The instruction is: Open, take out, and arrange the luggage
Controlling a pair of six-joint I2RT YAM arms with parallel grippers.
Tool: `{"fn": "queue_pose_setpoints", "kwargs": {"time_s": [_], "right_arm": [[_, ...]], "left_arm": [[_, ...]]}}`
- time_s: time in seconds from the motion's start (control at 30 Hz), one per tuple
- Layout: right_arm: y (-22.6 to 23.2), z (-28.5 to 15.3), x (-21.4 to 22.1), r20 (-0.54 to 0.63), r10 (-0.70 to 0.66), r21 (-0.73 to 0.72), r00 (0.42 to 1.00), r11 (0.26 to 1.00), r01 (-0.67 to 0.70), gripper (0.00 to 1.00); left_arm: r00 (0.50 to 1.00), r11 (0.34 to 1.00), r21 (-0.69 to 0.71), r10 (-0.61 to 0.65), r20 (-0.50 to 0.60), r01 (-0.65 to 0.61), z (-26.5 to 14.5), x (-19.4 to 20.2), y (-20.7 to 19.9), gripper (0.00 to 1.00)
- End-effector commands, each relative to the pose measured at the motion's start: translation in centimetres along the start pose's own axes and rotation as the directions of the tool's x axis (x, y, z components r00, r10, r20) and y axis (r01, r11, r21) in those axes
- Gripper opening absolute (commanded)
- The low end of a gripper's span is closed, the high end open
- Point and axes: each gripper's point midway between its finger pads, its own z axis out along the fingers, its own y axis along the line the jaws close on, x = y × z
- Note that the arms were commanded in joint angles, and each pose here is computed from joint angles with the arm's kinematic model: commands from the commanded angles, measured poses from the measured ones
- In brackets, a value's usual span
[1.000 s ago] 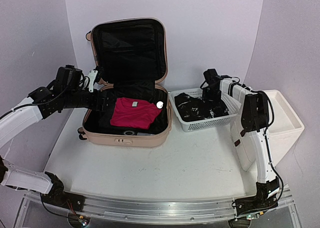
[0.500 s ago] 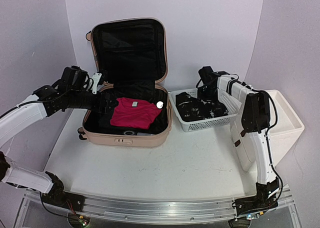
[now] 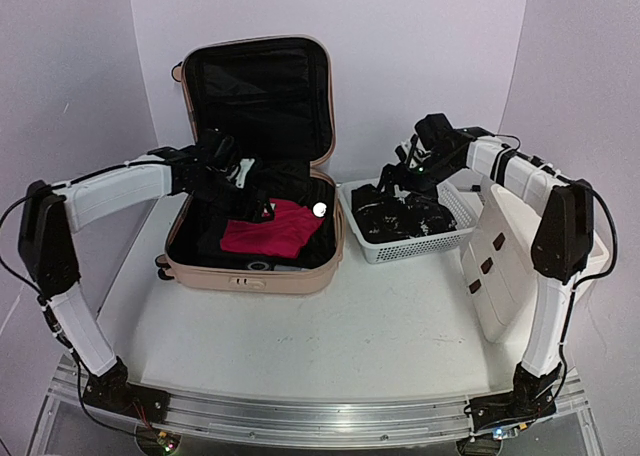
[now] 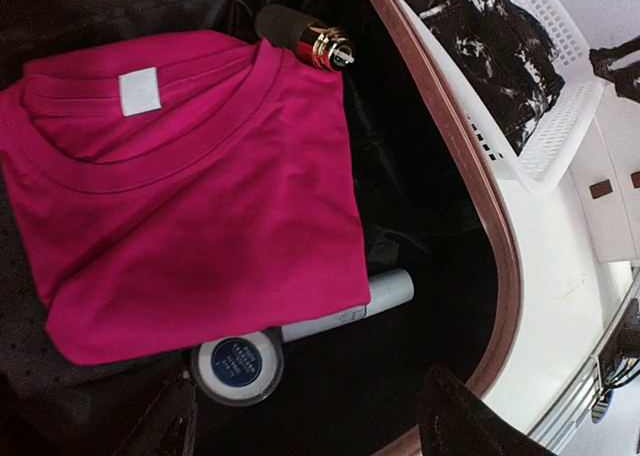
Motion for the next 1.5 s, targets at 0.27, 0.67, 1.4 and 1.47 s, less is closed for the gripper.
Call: {"fn": "queue_pose_setpoints", "kwargs": {"time_s": [0.27,0.67,1.4,1.47], "right_arm": [[4.0,-2.8,2.9,-0.157,0.232,-0.177,0.96,0.95,-0.259,0.98],[5.0,-4.0,3.0,-0.176,0.207,-0.214,0.962,0.946,-0.242,0.98],[5.4,-4.4,3.2,-0.167,0.117,-0.252,0.979,0.955,-0.157,0.98],[5.4,-4.2,3.4,-0.171,0.115,-0.252,0.979,0.955,-0.156,0.98]], "left_arm": [[0.979,0.975,-0.205,0.04,-0.2,-0.081,7.6,-1.4,-4.8,0.81],[0.969,0.907,-0.395,0.053,-0.24,-0.148,10.0,-0.6,-2.2,0.73],[0.932,0.788,-0.527,0.161,-0.324,-0.319,13.8,1.5,-1.3,0.94],[0.925,0.765,-0.543,0.181,-0.335,-0.346,14.0,1.7,-1.1,0.9]]}}
